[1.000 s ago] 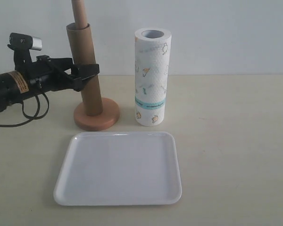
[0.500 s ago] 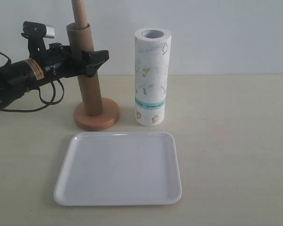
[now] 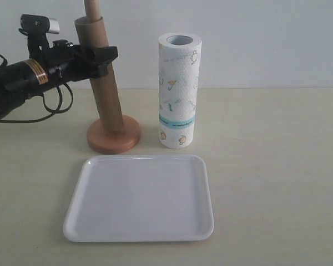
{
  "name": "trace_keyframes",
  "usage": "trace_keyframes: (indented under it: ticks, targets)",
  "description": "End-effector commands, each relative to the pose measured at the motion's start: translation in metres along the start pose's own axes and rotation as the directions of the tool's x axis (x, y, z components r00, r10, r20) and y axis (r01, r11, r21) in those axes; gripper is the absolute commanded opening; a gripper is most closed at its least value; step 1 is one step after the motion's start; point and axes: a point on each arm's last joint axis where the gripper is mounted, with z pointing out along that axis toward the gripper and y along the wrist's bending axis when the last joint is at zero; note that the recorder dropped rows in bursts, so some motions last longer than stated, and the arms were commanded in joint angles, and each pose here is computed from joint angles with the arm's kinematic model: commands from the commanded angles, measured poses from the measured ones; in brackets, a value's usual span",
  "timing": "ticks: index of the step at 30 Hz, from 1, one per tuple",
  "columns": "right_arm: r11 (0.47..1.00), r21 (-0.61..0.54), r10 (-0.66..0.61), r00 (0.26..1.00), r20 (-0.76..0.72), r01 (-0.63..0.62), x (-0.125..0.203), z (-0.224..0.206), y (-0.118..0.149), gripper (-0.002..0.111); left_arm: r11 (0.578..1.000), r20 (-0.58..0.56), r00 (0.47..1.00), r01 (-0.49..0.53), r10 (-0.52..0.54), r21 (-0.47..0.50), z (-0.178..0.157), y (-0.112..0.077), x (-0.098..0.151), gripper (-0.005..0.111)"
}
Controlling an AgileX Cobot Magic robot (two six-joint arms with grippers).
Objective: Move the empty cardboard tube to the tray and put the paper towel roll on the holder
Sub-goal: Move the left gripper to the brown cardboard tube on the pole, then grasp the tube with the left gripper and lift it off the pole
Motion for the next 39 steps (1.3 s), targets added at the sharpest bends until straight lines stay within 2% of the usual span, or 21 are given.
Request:
trace_keyframes:
  ticks: [1, 3, 6, 8, 10, 11, 12, 14, 15, 16, 17, 18, 19, 20, 22, 25, 26, 28, 33, 36, 39]
  targets:
    - [1.000, 0.007, -0.009, 1.000, 0.012, 0.009, -0.001, 0.000, 0.000, 0.003, 1.000, 0.098, 0.995, -0.001, 0.003, -0.022, -0.007, -0.007, -0.037, 0.004]
    - [1.000, 0.007, -0.011, 1.000, 0.012, 0.011, -0.001, 0.000, 0.000, 0.003, 0.999, 0.155, 0.988, -0.024, 0.028, -0.033, -0.016, -0.013, -0.066, 0.004]
    - [1.000, 0.007, -0.011, 1.000, 0.012, 0.011, -0.001, 0.000, 0.000, 0.003, 0.994, 0.289, 0.951, -0.103, 0.112, -0.046, -0.039, -0.031, -0.133, 0.004]
    - [1.000, 0.007, -0.009, 1.000, 0.012, 0.009, -0.001, 0.000, 0.000, 0.003, 0.984, 0.415, 0.893, -0.168, 0.175, -0.054, -0.061, -0.047, -0.186, 0.004]
    - [1.000, 0.007, -0.009, 1.000, 0.012, 0.009, -0.001, 0.000, 0.000, 0.003, 0.970, 0.539, 0.810, -0.233, 0.233, -0.070, -0.087, -0.066, -0.238, 0.004]
    - [1.000, 0.007, -0.009, 1.000, 0.012, 0.009, -0.001, 0.000, 0.000, 0.003, 0.962, 0.619, 0.744, -0.264, 0.252, -0.075, -0.109, -0.082, -0.271, 0.004]
    - [1.000, 0.007, -0.011, 1.000, 0.012, 0.011, -0.001, 0.000, 0.000, 0.003, 0.959, 0.658, 0.709, -0.275, 0.252, -0.071, -0.126, -0.093, -0.291, 0.004]
    - [1.000, 0.007, -0.011, 1.000, 0.012, 0.011, -0.001, 0.000, 0.000, 0.003, 0.953, 0.665, 0.699, -0.296, 0.265, -0.069, -0.150, -0.109, -0.312, 0.004]
    - [1.000, 0.007, -0.011, 1.000, 0.012, 0.011, -0.001, 0.000, 0.000, 0.003, 0.936, 0.632, 0.710, -0.344, 0.311, -0.074, -0.175, -0.127, -0.323, 0.004]
    - [1.000, 0.007, -0.011, 1.000, 0.012, 0.011, -0.001, 0.000, 0.000, 0.003, 0.928, 0.610, 0.721, -0.365, 0.330, -0.070, -0.184, -0.133, -0.325, 0.004]
    - [1.000, 0.007, -0.007, 1.000, 0.012, 0.006, -0.001, 0.000, 0.000, 0.003, 0.886, 0.501, 0.759, -0.462, 0.417, -0.038, -0.207, -0.153, -0.323, 0.004]
    - [1.000, 0.007, -0.007, 1.000, 0.012, 0.006, -0.001, 0.000, 0.000, 0.003, 0.871, 0.411, 0.793, -0.491, 0.451, -0.008, -0.218, -0.161, -0.318, 0.004]
    - [1.000, 0.007, -0.007, 1.000, 0.012, 0.006, -0.001, 0.000, 0.000, 0.003, 0.892, 0.349, 0.845, -0.450, 0.405, 0.054, -0.230, -0.169, -0.314, 0.004]
    - [1.000, 0.007, -0.007, 1.000, 0.012, 0.006, -0.001, 0.000, 0.000, 0.003, 0.918, 0.319, 0.898, -0.366, 0.304, 0.154, -0.236, -0.175, -0.305, 0.004]
    - [1.000, 0.005, -0.009, 1.000, 0.009, 0.009, -0.001, 0.000, 0.000, 0.003, 0.898, 0.254, 0.922, -0.355, 0.291, 0.260, -0.242, -0.182, -0.278, 0.004]
    - [1.000, 0.003, -0.010, 1.000, 0.010, 0.010, -0.001, 0.000, 0.000, 0.003, 0.926, 0.119, 0.973, -0.223, 0.196, 0.304, -0.233, -0.174, -0.232, 0.004]
    - [1.000, 0.004, -0.007, 1.000, 0.010, 0.007, -0.001, 0.000, 0.000, 0.003, 0.937, 0.036, 0.988, -0.155, 0.151, 0.313, -0.225, -0.167, -0.204, 0.004]
    - [1.000, 0.004, -0.007, 1.000, 0.010, 0.007, -0.001, 0.000, 0.000, 0.003, 0.948, -0.066, 0.993, -0.075, 0.100, 0.308, -0.216, -0.157, -0.170, 0.004]
    - [1.000, 0.004, -0.010, 1.000, 0.010, 0.010, -0.001, 0.000, 0.000, 0.003, 0.984, -0.243, 0.968, -0.022, 0.066, 0.177, -0.195, -0.128, -0.103, 0.004]
    - [1.000, 0.004, -0.010, 1.000, 0.010, 0.010, -0.001, 0.000, 0.000, 0.003, 0.999, -0.296, 0.955, -0.033, 0.020, -0.036, -0.182, -0.101, -0.085, 0.004]
    - [1.000, 0.004, -0.010, 1.000, 0.010, 0.010, -0.001, 0.000, 0.000, 0.003, 0.965, -0.316, 0.949, -0.082, -0.001, -0.251, -0.177, -0.075, -0.077, 0.004]
